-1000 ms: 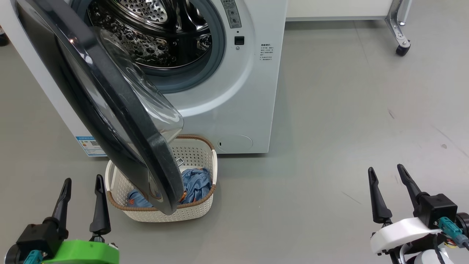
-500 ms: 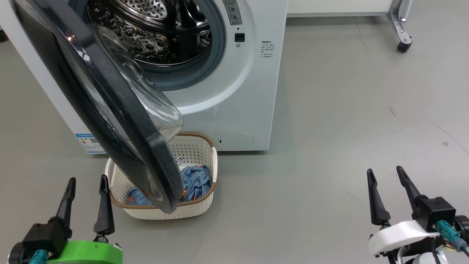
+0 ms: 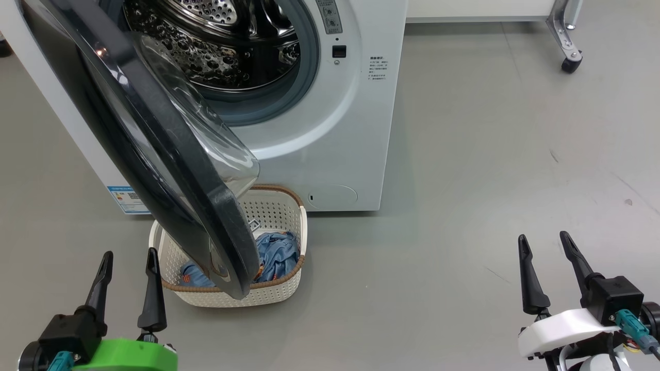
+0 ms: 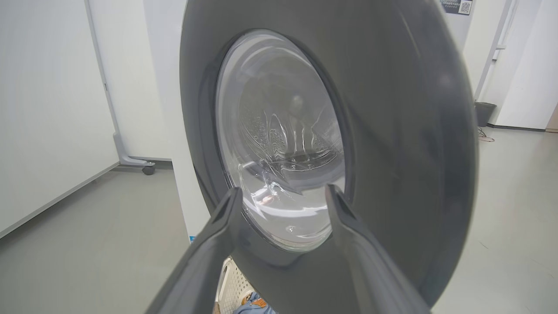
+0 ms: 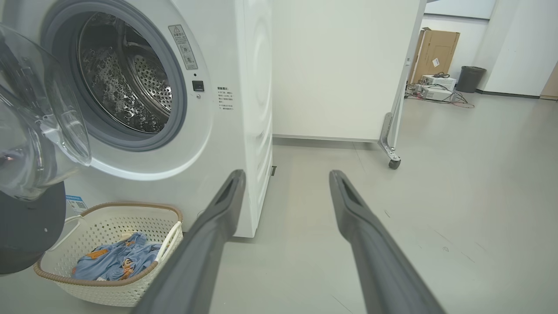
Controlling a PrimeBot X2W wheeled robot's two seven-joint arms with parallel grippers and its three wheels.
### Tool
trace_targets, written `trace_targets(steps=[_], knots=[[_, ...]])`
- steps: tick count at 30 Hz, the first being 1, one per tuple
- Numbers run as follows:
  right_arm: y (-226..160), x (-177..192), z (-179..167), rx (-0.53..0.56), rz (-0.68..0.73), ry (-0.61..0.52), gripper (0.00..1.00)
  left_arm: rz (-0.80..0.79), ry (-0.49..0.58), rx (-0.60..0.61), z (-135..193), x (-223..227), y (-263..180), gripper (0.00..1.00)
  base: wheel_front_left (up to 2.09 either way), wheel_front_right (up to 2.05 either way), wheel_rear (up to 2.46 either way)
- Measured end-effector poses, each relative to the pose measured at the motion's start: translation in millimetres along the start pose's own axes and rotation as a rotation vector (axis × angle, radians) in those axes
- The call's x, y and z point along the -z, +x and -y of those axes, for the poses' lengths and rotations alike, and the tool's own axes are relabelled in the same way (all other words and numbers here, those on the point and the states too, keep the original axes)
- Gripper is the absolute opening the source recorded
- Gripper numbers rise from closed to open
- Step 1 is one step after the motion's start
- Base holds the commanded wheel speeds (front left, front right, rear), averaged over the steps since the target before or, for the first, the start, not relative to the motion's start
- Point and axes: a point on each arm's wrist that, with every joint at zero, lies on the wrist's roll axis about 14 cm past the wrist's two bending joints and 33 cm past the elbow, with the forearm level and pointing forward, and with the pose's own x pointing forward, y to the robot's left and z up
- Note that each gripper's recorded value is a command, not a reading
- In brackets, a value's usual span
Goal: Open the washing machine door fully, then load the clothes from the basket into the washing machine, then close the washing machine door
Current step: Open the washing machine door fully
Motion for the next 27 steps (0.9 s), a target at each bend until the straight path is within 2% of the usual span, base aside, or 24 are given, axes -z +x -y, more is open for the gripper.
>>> trace_targets(steps=[19, 20, 21, 22, 27], knots=[[2.3, 0.2, -3.3, 0.0, 0.004, 0.002, 1.0, -0.015, -0.001, -0.009, -1.9, 4.8, -1.5, 1.0, 0.0, 0.0, 0.0], [2.3, 0.1, -3.0, 0.001, 0.004, 0.002, 1.0, -0.017, 0.001, -0.008, -1.9, 5.4, -1.5, 0.47, 0.0, 0.0, 0.0], [2.3, 0.1, -2.5, 0.003, 0.004, 0.001, 1.0, -0.02, 0.002, -0.008, -1.8, 6.2, -1.5, 0.06, 0.0, 0.0, 0.0], [2.3, 0.0, -2.0, 0.004, 0.004, 0.001, 1.0, -0.022, 0.002, -0.006, -1.3, 6.8, -1.5, 0.0, 0.0, 0.0, 0.0], [2.7, -0.2, 1.2, 0.013, 0.005, -0.006, 1.0, 0.008, 0.005, -0.01, -2.7, -2.2, 1.3, 0.0, 0.0, 0.0, 0.0]])
